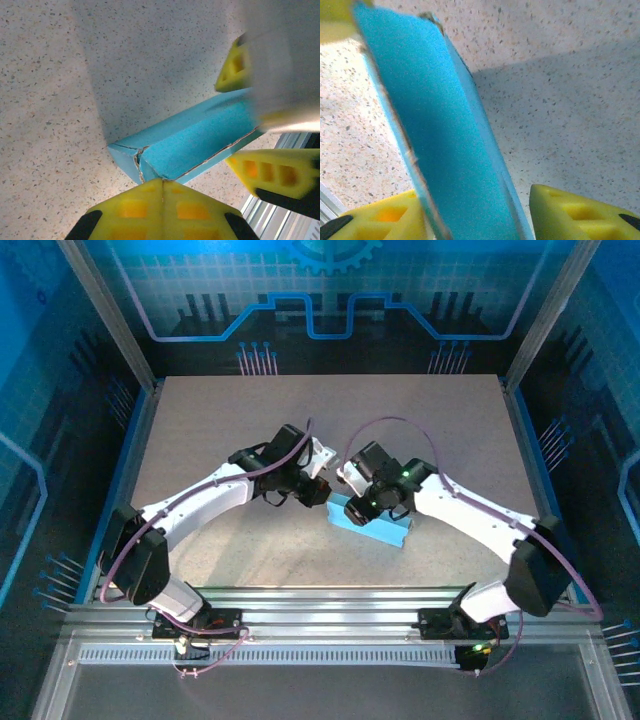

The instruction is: Fold the paper box

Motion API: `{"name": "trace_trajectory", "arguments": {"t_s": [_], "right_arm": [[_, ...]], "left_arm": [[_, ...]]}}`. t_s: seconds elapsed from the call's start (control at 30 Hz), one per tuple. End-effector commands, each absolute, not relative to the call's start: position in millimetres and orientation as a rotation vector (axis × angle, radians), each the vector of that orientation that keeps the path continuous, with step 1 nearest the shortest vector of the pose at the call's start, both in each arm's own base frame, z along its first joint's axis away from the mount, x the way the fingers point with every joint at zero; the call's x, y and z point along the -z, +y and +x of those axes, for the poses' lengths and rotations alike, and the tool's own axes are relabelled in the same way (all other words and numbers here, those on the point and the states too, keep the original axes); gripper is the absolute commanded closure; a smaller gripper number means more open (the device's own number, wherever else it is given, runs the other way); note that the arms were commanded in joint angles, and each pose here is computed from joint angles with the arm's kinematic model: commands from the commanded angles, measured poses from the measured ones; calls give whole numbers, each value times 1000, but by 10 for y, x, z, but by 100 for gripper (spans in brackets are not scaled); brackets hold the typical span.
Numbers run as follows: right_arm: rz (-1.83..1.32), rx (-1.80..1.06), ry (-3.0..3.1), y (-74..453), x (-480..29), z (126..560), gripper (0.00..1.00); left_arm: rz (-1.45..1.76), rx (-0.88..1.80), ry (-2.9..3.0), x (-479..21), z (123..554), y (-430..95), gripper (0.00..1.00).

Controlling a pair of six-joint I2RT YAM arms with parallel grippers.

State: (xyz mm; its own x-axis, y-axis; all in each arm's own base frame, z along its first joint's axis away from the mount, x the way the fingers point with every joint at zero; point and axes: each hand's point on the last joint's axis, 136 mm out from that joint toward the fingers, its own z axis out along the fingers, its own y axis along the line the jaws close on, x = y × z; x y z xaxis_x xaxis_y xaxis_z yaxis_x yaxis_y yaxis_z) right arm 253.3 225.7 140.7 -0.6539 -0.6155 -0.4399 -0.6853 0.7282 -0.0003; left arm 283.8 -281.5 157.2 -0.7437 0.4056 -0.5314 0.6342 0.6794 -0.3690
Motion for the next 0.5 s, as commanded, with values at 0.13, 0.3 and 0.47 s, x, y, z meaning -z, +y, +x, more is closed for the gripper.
{"name": "trace_trajectory", "arguments": {"t_s": [0.13, 0.3, 0.47], "right_arm": [[-685, -143, 2466, 1821, -1889, 2522, 45], [-405, -60, 2526, 1350, -1933, 2365, 51], [-197, 34, 2635, 946, -1815, 2105, 56]], "left_arm": [[800, 733, 2525, -1512, 2735, -2816, 100], [799, 721, 2524, -1563, 2749, -2830, 100], [801, 711, 2535, -1567, 2758, -2831, 100]]}}
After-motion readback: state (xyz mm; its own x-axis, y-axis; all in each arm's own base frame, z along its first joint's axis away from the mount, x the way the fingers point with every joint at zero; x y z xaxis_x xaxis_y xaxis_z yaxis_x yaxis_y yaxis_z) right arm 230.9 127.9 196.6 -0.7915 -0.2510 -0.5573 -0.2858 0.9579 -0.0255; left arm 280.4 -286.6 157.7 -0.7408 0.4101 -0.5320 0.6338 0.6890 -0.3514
